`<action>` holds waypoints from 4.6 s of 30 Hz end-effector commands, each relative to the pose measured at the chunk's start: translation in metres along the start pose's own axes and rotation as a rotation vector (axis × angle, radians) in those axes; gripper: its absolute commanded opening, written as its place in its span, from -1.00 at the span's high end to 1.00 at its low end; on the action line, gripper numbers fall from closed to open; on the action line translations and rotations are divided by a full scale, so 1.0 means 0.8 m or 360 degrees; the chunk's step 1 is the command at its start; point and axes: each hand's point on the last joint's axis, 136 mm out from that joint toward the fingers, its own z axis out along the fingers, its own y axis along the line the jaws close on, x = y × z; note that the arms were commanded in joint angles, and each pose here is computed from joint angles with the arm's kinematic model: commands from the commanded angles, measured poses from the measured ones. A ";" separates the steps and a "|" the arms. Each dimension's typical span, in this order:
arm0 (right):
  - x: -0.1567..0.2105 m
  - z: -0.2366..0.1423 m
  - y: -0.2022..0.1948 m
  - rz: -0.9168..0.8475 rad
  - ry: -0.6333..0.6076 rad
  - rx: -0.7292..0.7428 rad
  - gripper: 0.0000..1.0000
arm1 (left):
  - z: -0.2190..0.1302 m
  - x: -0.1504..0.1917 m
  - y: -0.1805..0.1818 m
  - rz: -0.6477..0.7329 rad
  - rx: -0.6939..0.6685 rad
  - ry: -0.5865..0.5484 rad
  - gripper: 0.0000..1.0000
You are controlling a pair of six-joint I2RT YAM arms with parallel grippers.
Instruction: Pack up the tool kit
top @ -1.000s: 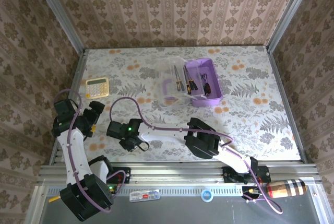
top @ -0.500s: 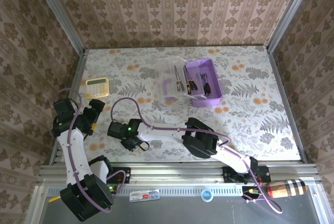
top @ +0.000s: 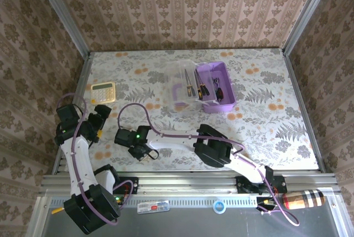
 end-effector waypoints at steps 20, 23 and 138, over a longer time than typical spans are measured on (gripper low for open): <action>-0.026 -0.104 -0.027 0.0016 -0.0217 0.0045 0.72 | -0.007 -0.008 -0.021 -0.0028 0.0119 -0.0019 -1.00; -0.027 -0.113 -0.040 0.0040 -0.0216 0.0084 0.72 | -0.013 -0.009 -0.026 -0.0005 0.0124 -0.0028 -1.00; -0.062 -0.018 -0.103 0.0022 -0.0005 -0.0033 0.11 | 0.014 0.087 0.028 0.0066 -0.0038 0.0209 -1.00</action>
